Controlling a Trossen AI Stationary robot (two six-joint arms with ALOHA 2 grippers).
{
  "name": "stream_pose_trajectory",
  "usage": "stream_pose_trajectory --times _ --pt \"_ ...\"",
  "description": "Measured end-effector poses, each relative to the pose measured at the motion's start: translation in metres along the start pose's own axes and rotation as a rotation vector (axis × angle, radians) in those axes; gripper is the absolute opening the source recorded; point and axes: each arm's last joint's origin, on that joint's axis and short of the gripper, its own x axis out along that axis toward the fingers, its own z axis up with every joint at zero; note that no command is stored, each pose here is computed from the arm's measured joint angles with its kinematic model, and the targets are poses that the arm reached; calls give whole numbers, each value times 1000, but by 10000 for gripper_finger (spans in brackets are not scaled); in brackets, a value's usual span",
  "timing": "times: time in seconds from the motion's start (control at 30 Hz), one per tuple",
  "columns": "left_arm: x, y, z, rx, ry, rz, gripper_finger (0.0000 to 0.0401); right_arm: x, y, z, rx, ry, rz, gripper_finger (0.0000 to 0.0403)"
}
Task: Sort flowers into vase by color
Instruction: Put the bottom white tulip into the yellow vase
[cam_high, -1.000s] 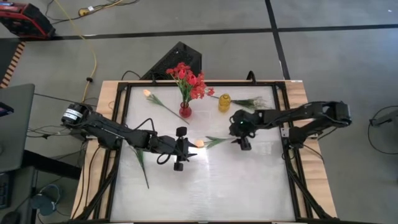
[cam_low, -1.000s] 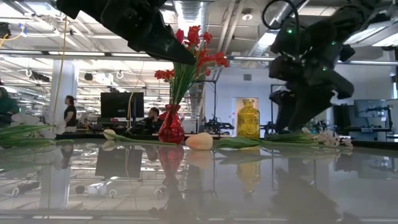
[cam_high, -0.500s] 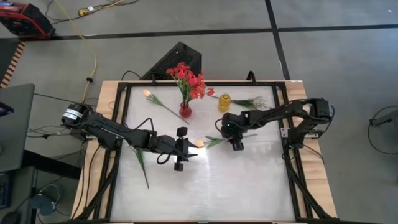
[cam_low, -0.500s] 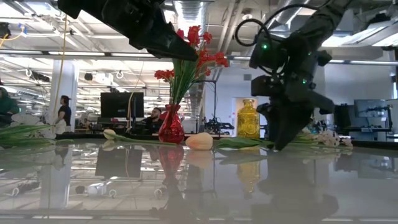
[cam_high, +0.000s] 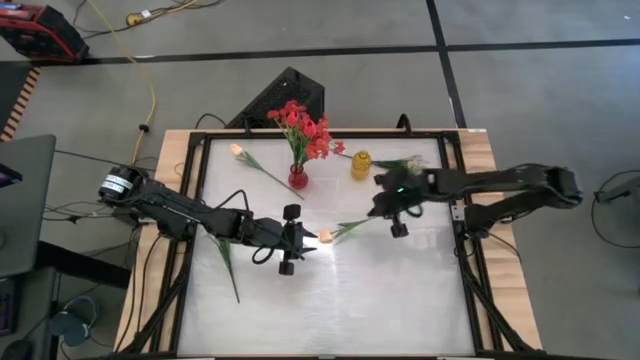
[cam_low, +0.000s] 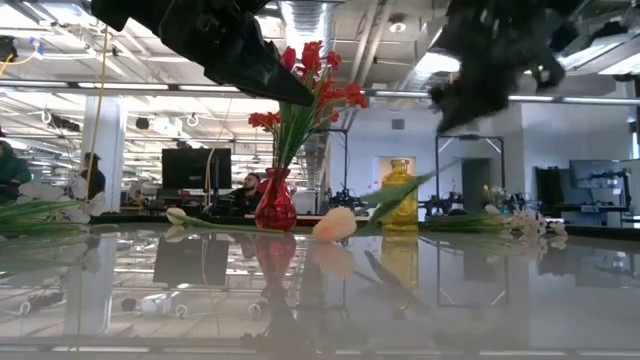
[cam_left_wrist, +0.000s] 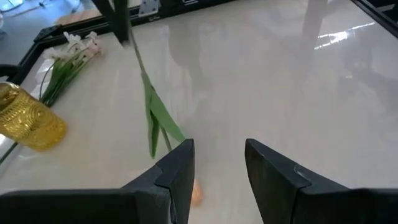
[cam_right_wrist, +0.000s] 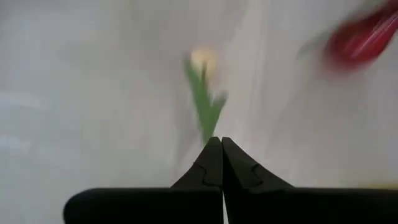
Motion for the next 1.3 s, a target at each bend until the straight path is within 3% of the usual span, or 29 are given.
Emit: stream_pose_trajectory --times 0.23,0.33,0.43,0.57,0.77,0.97,1.3 --pt "0 1 0 7 0 5 132 -65 -2 18 -62 -473 -108 18" --pt "0 1 0 7 0 -1 132 -79 -3 14 30 -525 -140 18" --pt "0 0 0 10 -2 -23 132 -73 -2 5 172 -423 -89 31" --pt "0 -1 1 52 -10 -39 132 -45 6 -8 251 -194 0 71" --pt "1 3 4 49 -49 -38 132 2 24 -20 239 105 76 148" --pt "1 3 4 38 -49 -41 132 46 33 -34 207 307 80 226" --pt "1 3 4 27 -48 -38 132 91 29 -52 219 410 55 248"
